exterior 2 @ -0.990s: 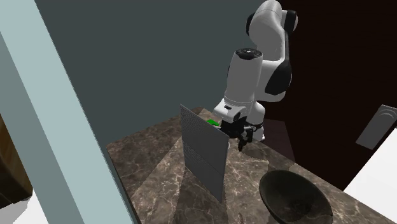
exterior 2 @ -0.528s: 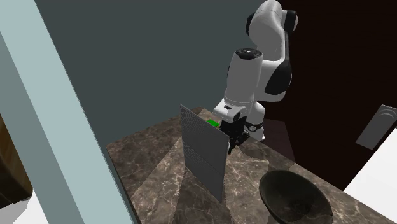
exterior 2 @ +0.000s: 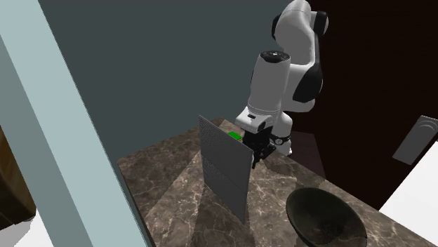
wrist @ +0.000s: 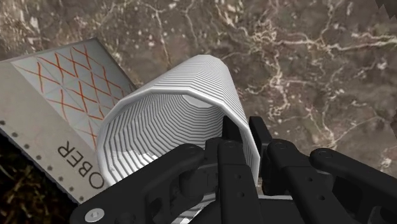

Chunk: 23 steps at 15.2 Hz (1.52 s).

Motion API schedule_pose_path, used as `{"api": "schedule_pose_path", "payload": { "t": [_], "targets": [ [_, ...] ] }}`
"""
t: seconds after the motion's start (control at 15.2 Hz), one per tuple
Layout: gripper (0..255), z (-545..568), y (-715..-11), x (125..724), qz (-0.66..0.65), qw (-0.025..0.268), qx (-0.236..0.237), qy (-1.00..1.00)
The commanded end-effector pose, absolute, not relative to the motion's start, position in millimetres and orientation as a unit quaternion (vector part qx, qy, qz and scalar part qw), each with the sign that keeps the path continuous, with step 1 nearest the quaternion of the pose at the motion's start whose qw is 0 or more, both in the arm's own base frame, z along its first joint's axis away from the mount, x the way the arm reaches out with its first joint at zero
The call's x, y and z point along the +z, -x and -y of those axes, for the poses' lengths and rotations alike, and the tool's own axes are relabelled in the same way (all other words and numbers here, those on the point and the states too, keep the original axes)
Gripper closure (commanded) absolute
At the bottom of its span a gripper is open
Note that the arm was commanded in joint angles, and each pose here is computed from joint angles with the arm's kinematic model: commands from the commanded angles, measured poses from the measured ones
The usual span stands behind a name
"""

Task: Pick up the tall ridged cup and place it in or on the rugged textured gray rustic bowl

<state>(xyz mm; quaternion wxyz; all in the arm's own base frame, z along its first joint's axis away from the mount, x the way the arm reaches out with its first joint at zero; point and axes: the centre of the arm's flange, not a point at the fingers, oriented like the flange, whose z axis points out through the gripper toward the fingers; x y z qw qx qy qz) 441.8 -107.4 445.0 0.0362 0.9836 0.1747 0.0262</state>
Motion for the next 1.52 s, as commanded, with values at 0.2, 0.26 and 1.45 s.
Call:
{"api": "schedule_pose_path", "payload": {
  "t": [0.2,0.26,1.45],
  "targets": [
    [255,108,-442,470,-0.175,0.036,0.026,-0.984],
    [255,108,-442,476,-0.175,0.036,0.026,-0.984],
    [255,108,-442,571,-0.175,0.036,0.026,-0.984]
  ]
}}
